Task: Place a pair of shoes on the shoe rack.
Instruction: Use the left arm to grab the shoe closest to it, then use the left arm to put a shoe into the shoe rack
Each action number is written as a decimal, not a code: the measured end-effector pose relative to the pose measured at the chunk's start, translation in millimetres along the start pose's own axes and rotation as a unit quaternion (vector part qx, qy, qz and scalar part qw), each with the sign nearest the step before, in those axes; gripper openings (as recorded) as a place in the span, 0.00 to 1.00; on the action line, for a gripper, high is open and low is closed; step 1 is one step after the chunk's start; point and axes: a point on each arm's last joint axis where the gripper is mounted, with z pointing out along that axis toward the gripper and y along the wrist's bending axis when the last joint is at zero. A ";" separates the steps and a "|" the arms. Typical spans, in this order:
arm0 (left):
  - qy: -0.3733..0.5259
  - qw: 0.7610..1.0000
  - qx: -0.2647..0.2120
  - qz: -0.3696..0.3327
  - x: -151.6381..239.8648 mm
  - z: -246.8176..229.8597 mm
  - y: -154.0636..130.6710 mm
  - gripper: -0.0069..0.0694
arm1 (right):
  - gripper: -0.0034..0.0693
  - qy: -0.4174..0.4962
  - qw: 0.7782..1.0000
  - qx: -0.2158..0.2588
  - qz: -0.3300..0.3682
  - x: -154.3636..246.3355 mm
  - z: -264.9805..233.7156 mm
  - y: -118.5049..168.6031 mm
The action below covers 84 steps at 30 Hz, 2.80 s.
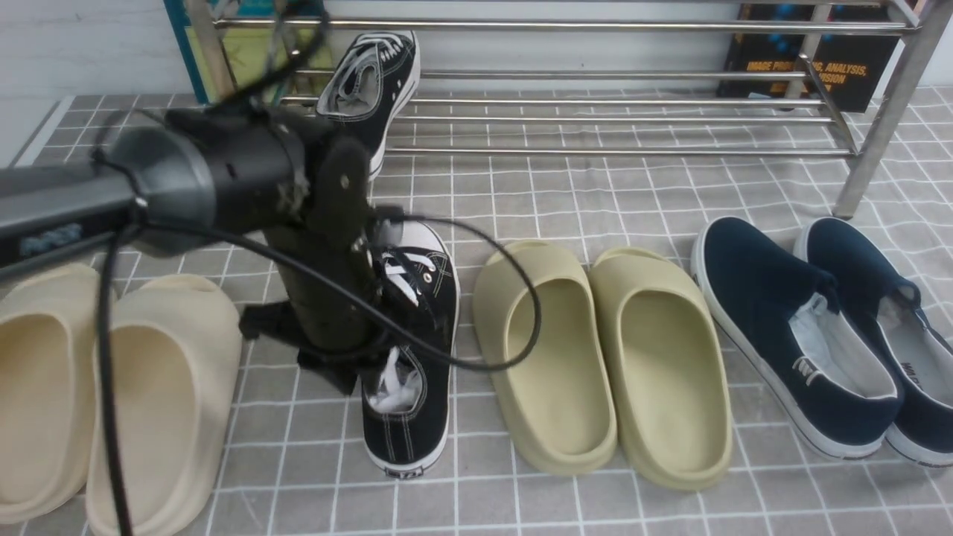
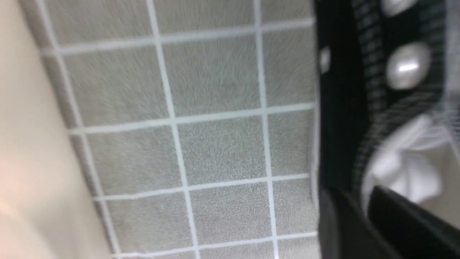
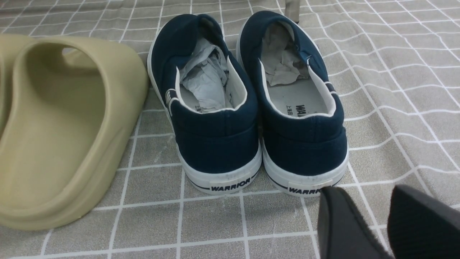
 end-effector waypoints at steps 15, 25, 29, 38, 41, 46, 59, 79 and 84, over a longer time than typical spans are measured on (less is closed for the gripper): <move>0.018 1.000 -0.010 -0.002 -3.9 18.4 -1.3 0.07 | 0.38 0.000 1.000 0.000 0.000 0.0 0.0 0.0; -0.022 1.000 -0.002 -0.001 1.0 -18.5 2.0 0.40 | 0.38 0.000 1.000 0.000 0.000 0.0 0.0 0.0; -0.030 0.999 0.001 -0.017 1.5 -23.7 2.2 0.57 | 0.38 0.000 1.000 0.000 0.000 0.0 0.0 0.0; 0.031 0.999 -0.027 -0.021 -4.5 30.1 0.4 0.61 | 0.38 0.000 1.000 0.000 0.000 0.0 0.0 0.0; 0.039 0.999 -0.031 -0.021 -5.4 40.6 0.2 0.51 | 0.38 0.000 1.000 0.000 0.000 0.0 0.0 0.0; 0.030 0.999 -0.023 -0.023 -6.7 39.0 -1.4 0.24 | 0.38 0.000 1.000 0.000 0.000 0.0 0.0 0.0; -0.052 0.999 0.005 -0.011 2.1 -32.3 3.4 0.07 | 0.38 0.000 1.000 0.000 0.000 0.0 0.0 0.0; -0.123 0.989 0.062 -0.059 -127.1 -26.2 -2.2 0.07 | 0.38 0.000 1.000 0.000 0.000 0.0 0.0 0.0; -0.140 0.984 0.073 -0.076 -159.4 -15.8 -0.7 0.07 | 0.38 0.000 1.000 0.000 0.000 0.0 0.0 0.0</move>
